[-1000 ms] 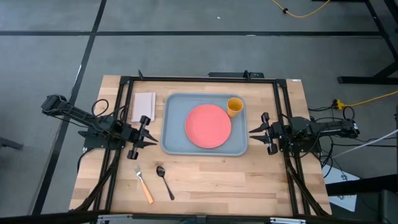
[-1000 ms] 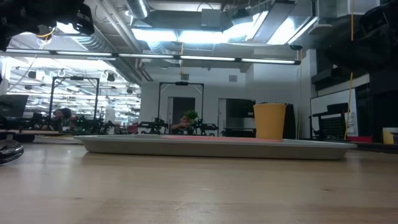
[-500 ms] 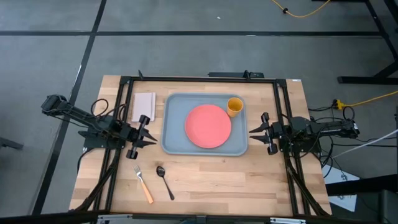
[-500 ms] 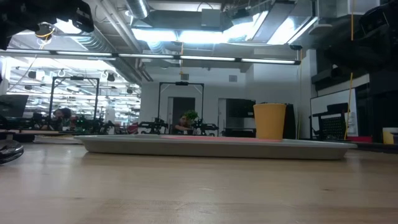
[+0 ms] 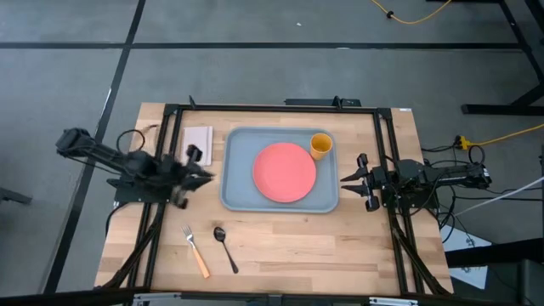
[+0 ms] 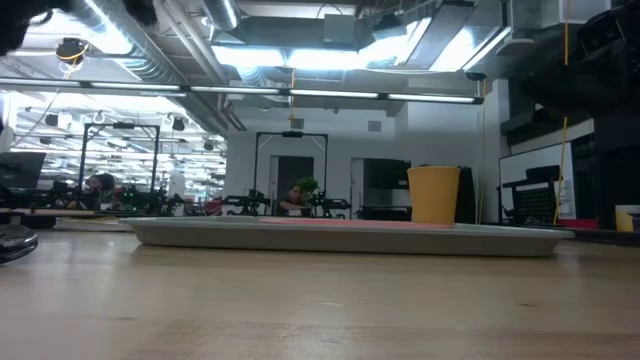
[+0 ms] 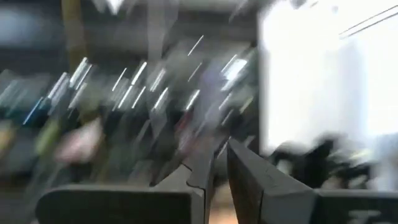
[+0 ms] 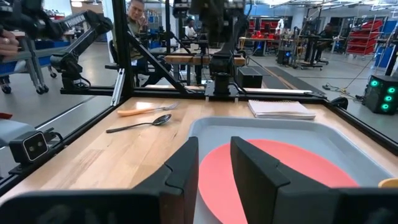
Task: Pick and place plate/cup/fork/spoon on tray
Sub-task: Move the fork on the table
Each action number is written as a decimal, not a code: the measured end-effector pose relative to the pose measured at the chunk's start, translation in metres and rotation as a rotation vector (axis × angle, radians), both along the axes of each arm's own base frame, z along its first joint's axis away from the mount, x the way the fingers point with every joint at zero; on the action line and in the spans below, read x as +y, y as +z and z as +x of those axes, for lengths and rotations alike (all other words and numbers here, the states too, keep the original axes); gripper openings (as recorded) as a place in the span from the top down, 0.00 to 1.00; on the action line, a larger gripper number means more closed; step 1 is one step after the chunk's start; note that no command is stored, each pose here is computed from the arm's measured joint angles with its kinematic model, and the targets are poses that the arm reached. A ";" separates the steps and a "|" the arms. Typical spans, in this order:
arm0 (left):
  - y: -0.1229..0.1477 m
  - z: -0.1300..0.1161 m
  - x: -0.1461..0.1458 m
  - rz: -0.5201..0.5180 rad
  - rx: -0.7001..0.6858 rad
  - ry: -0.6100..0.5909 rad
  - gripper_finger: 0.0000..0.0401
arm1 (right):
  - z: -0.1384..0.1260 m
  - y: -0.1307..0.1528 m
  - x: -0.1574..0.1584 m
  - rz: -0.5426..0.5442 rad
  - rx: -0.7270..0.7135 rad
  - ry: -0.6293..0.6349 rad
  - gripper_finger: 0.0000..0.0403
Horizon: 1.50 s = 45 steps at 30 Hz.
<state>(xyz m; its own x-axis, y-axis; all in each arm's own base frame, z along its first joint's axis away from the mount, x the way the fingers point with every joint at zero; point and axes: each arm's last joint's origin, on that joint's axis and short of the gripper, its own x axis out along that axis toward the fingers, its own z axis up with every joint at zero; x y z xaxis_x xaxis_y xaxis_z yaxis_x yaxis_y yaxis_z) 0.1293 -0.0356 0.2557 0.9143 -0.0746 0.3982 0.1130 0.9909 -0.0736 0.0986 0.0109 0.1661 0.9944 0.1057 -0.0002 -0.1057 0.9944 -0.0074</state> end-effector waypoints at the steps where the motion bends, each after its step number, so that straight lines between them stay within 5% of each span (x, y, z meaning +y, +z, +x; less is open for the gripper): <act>1: 0.003 0.006 0.000 -0.046 0.091 0.052 0.90 | 0.000 0.000 0.000 0.000 0.000 0.000 0.75; 7: 0.037 0.048 -0.011 -0.153 0.445 0.116 0.90 | 0.000 0.000 0.000 0.000 0.000 0.000 0.75; 12: 0.080 0.066 -0.027 -0.300 0.549 -0.044 0.90 | 0.000 0.000 0.000 0.002 0.000 0.000 0.75; 17: 0.092 0.071 -0.048 -0.329 0.738 -0.276 0.90 | 0.000 0.000 0.000 0.002 0.001 0.000 0.75; 29: 0.050 0.074 -0.110 -0.958 1.093 -0.243 0.90 | 0.000 0.000 0.000 0.003 0.001 0.000 0.75; 34: 0.023 0.075 -0.142 -1.245 1.166 -0.113 0.90 | 0.000 0.000 0.000 0.003 0.001 0.000 0.75; 45: -0.048 0.080 -0.189 -1.640 1.281 0.228 0.90 | 0.000 0.000 0.000 -0.001 0.000 0.000 0.75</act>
<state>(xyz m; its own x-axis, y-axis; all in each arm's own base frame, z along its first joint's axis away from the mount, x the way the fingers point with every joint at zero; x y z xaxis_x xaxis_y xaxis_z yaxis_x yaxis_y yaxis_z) 0.2092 -0.2243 0.2077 0.6057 -0.2654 -0.7501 -0.7877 -0.0666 -0.6124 0.0986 0.0109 0.1661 0.9944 0.1059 -0.0006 -0.1059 0.9943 -0.0083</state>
